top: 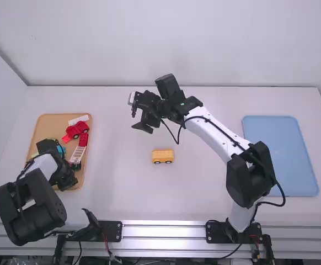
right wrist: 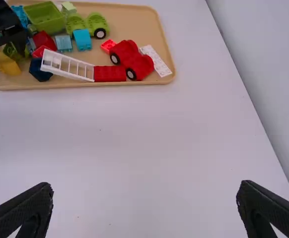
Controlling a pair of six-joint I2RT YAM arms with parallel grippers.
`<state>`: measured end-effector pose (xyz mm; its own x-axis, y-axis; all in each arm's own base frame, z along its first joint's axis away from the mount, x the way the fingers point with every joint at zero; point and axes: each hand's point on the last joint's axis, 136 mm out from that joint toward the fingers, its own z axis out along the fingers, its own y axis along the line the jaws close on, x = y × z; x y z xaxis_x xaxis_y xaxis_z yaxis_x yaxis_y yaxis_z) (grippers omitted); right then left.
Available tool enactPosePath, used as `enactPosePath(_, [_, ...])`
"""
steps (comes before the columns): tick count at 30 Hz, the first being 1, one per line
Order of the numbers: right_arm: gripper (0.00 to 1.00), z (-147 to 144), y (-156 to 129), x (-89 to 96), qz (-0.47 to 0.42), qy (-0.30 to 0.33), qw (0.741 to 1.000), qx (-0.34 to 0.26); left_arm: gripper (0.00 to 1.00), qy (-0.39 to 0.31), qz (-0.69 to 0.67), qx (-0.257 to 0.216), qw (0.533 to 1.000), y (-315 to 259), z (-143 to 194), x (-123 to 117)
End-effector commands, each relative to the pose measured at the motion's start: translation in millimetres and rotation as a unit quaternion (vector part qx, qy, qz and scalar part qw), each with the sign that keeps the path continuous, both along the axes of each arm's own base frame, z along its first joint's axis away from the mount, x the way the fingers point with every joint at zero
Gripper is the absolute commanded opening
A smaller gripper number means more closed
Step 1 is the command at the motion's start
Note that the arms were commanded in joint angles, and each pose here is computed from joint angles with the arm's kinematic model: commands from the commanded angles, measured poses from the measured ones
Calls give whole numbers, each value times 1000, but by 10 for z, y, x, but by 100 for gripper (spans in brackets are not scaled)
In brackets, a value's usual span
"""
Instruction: Assemble lego blocks to make yellow taxi
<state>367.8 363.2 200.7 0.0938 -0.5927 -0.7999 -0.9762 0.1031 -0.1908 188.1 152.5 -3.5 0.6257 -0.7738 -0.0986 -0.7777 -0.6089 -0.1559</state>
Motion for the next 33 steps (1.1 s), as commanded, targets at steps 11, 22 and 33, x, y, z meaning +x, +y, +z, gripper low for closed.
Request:
enactPosePath(11, [99,-108,-21,6,-2,12,1000,-5,43,1,1,-12,1000,-92,-158,-83])
enactPosePath(22, [99,-116,-27,2,-2,14,1000,-6,27,5,0,-13,1000,-104,-160,-98])
enactPosePath(33, [99,-120,-32,0,-2,15,1000,-7,48,5,0,-12,1000,-103,-162,-100])
